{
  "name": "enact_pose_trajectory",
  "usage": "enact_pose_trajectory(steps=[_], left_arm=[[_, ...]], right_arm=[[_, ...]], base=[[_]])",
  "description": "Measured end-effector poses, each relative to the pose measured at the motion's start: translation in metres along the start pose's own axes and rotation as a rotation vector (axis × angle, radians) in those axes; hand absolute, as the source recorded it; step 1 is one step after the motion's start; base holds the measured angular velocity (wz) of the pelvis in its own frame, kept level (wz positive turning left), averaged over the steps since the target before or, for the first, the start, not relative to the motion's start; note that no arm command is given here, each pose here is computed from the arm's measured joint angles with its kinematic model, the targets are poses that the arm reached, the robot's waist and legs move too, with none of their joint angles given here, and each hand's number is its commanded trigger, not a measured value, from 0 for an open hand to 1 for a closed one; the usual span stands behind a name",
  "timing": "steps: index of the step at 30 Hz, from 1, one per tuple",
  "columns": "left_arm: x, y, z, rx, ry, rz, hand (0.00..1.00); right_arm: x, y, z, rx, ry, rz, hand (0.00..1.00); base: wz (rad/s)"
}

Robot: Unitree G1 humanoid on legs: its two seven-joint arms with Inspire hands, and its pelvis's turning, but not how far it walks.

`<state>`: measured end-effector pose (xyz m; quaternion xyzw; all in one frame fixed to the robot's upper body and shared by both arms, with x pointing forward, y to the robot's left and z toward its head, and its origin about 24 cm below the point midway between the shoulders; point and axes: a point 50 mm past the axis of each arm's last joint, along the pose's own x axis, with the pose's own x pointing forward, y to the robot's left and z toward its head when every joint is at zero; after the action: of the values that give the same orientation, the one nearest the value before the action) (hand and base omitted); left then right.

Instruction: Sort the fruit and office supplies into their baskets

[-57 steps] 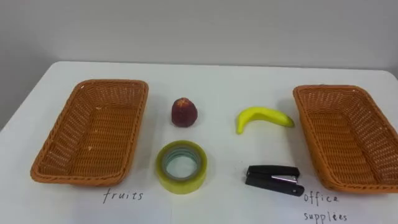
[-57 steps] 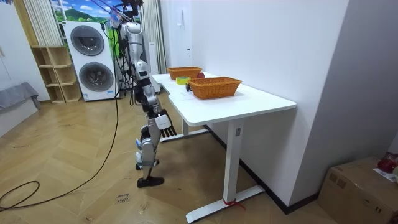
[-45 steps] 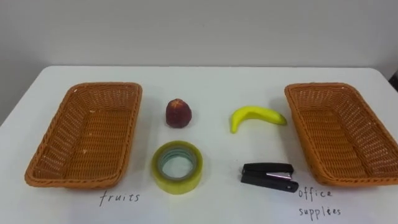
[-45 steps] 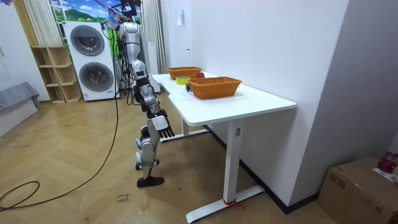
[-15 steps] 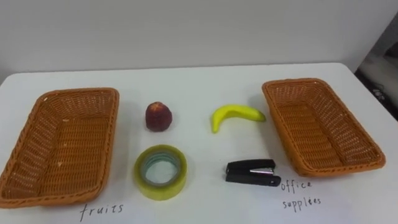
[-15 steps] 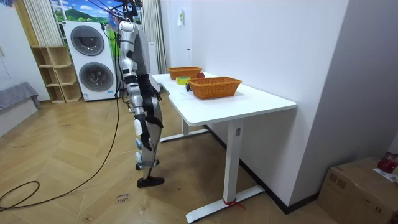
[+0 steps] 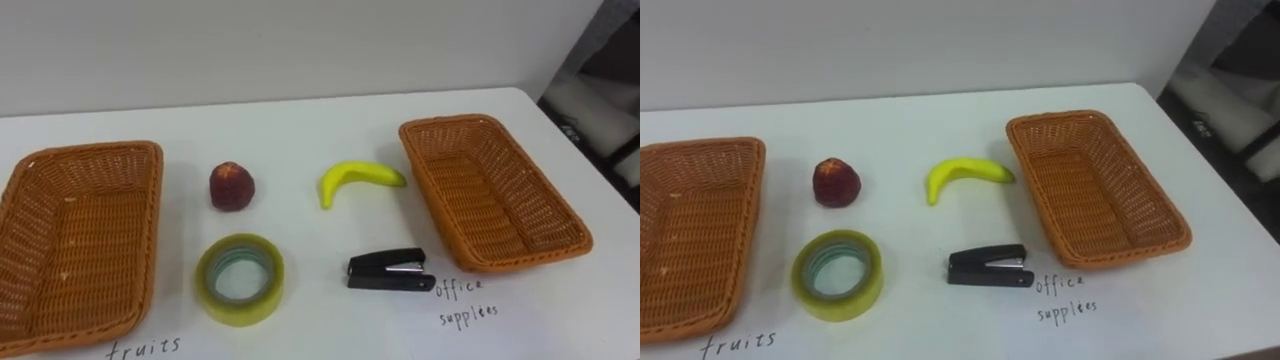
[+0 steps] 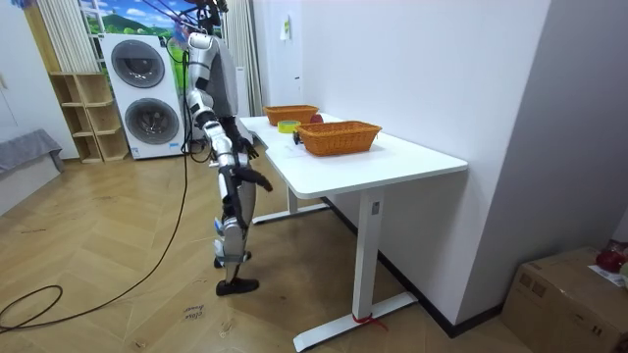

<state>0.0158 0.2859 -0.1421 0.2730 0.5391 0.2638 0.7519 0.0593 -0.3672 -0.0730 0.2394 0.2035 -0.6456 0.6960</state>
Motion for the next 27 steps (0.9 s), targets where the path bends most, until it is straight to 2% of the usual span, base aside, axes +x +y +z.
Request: enact_pose_trajectory(steps=[4,8,14,27], left_arm=[[0.0,0.005,0.004,-0.011,-0.032,0.018,0.0],[0.0,0.008,0.004,-0.021,-0.038,0.027,0.0],[-0.001,0.005,0.006,-0.001,-0.052,0.006,0.0],[0.0,0.002,0.005,0.014,-0.018,-0.023,0.0]], right_arm=[[-0.002,0.007,0.027,0.049,-0.112,-0.05,0.0],[-0.015,0.026,0.055,0.107,-0.226,-0.03,0.0],[-0.027,0.045,0.09,0.115,-0.385,-0.059,0.0],[-0.084,0.088,0.149,0.203,-0.747,0.081,0.0]], base=[[0.0],[-0.04],[0.0],[0.0]])
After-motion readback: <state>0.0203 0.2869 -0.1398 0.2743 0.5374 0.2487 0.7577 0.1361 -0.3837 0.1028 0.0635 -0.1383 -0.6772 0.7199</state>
